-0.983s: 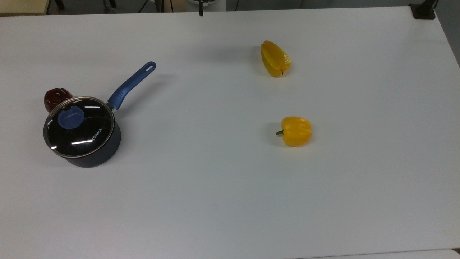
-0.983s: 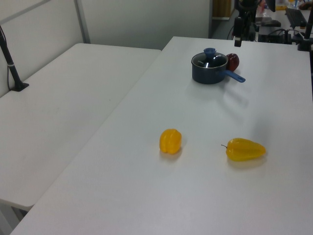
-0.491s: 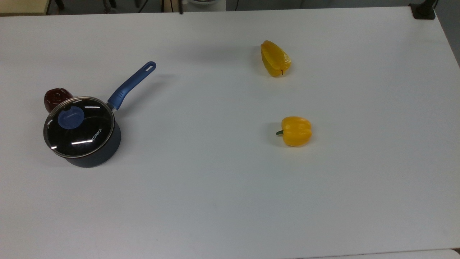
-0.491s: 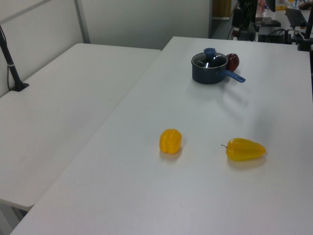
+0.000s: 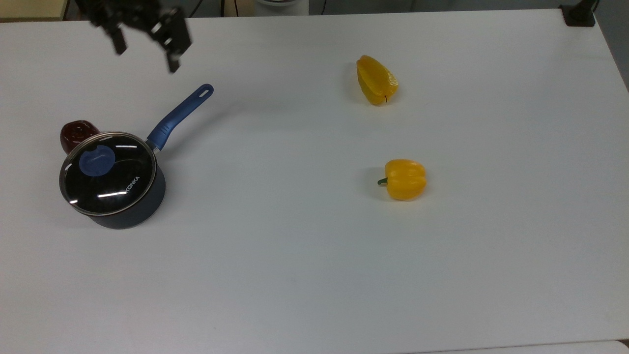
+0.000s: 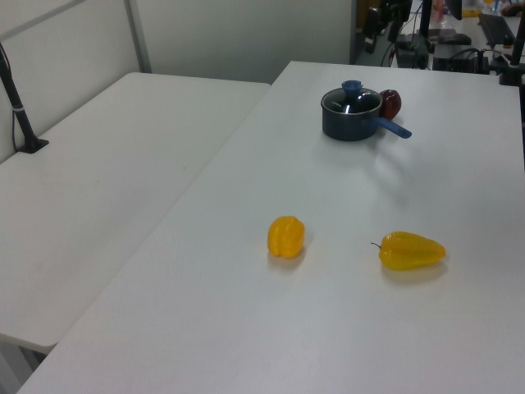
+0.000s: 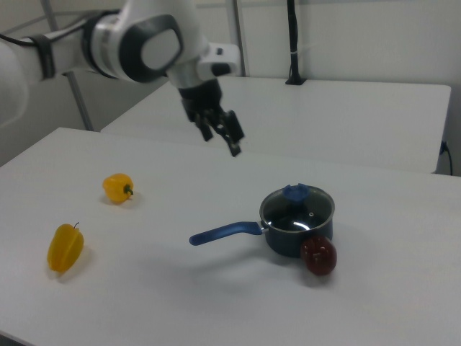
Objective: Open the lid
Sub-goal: 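Move the gripper over the saucepan and grasp the lid's blue knob, then lift the glass lid off the pot and carry it toward the peppers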
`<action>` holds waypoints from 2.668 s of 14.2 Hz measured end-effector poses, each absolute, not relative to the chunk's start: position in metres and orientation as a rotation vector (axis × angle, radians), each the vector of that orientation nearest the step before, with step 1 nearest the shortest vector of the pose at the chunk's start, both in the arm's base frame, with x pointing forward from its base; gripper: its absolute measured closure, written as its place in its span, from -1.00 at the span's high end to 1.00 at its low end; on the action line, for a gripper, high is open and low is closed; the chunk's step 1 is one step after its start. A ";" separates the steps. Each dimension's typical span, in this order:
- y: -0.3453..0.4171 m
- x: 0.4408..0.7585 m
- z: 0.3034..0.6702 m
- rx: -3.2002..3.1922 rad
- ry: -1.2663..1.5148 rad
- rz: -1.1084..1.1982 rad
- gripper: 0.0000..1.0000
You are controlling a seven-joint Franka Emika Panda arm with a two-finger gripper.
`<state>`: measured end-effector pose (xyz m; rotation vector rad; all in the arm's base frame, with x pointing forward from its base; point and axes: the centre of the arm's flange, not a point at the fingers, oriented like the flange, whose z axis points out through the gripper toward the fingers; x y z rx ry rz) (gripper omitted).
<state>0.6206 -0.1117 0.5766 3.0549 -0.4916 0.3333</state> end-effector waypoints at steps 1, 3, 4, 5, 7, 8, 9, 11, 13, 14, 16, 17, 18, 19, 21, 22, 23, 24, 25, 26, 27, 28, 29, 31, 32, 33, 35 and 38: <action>-0.130 0.630 0.563 3.040 -0.546 0.375 1.00; -0.148 0.643 0.548 3.011 -0.642 0.449 1.00; -0.154 0.648 0.541 2.992 -0.697 0.483 1.00; -0.158 0.653 0.533 2.970 -0.742 0.508 1.00; -0.163 0.664 0.514 2.923 -0.783 0.535 1.00; -0.166 0.669 0.503 2.906 -0.792 0.541 1.00; -0.171 0.673 0.491 2.892 -0.803 0.544 1.00; -0.183 0.678 0.468 2.882 -0.821 0.542 1.00; -0.194 0.681 0.452 2.877 -0.838 0.538 1.00; -0.198 0.681 0.447 2.875 -0.843 0.535 1.00; -0.198 0.682 0.443 2.868 -0.828 0.526 1.00; -0.198 0.683 0.441 2.865 -0.822 0.523 1.00; -0.198 0.684 0.438 2.865 -0.821 0.524 1.00; -0.197 0.685 0.435 2.866 -0.821 0.531 1.00; -0.194 0.688 0.430 2.869 -0.818 0.534 1.00; -0.191 0.690 0.426 2.871 -0.815 0.535 1.00; -0.190 0.692 0.421 2.873 -0.814 0.545 1.00; -0.190 0.694 0.418 2.873 -0.813 0.562 0.93; -0.190 0.695 0.416 2.873 -0.814 0.568 0.91; -0.190 0.695 0.415 2.872 -0.816 0.570 0.77; -0.190 0.695 0.415 2.872 -0.816 0.570 0.66; -0.190 0.695 0.415 2.871 -0.815 0.570 0.66; -0.191 0.695 0.415 2.869 -0.813 0.571 0.52; -0.191 0.696 0.416 2.868 -0.812 0.573 0.30; -0.191 0.696 0.417 2.868 -0.812 0.575 0.30; -0.191 0.696 0.419 2.867 -0.812 0.580 0.30; -0.189 0.695 0.431 2.863 -0.809 0.606 0.30; -0.163 0.691 0.458 2.880 -0.769 0.613 0.30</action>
